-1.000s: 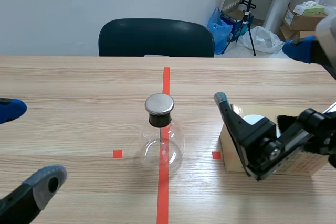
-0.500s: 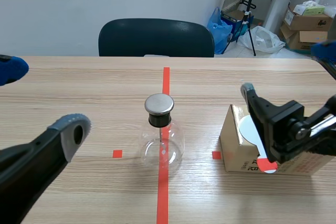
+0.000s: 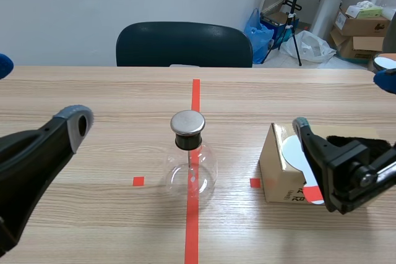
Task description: Do the electroscope experiment
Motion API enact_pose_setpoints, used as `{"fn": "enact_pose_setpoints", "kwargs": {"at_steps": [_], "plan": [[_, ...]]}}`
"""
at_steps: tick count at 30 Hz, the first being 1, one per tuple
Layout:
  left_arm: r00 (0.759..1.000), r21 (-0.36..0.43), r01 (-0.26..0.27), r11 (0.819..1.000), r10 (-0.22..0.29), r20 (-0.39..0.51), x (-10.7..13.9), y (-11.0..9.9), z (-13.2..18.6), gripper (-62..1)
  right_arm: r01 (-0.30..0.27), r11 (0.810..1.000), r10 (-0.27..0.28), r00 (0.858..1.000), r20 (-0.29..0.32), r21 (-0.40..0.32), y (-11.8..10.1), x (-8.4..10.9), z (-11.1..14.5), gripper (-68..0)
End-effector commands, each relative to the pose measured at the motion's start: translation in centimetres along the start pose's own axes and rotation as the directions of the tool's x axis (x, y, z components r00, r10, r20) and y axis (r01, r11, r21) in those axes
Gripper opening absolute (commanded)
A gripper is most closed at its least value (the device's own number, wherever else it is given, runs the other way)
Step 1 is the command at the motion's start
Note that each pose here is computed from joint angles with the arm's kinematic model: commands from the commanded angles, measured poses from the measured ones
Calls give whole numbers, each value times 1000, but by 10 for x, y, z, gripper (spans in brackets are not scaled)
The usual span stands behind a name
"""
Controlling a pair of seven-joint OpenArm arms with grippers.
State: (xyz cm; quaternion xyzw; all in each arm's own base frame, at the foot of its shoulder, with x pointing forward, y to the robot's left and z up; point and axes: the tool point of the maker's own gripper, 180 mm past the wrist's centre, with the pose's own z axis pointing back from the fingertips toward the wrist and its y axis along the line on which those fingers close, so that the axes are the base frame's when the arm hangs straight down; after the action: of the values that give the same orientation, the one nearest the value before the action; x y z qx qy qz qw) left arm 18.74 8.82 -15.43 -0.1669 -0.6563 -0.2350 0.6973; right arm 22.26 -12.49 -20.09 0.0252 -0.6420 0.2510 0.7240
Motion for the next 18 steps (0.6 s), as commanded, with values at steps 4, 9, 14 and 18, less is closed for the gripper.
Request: {"fn": "enact_pose_setpoints", "kwargs": {"at_steps": [4,9,14,18], "plan": [[1000,-8,-14,1000,14,21,4,-2,0,14,-8,1000,8,1000,24,-14,-5,6,-1,4],[1000,-7,-19,1000,19,23,5,-2,0,14,-8,1000,8,1000,19,-14,-5,5,-1,4],[1000,-7,-19,1000,19,23,5,-2,0,14,-8,1000,8,1000,18,-14,-5,5,-1,4],[1000,-7,-19,1000,20,23,5,-2,0,14,-8,1000,9,1000,18,-14,-5,5,-1,4]]}}
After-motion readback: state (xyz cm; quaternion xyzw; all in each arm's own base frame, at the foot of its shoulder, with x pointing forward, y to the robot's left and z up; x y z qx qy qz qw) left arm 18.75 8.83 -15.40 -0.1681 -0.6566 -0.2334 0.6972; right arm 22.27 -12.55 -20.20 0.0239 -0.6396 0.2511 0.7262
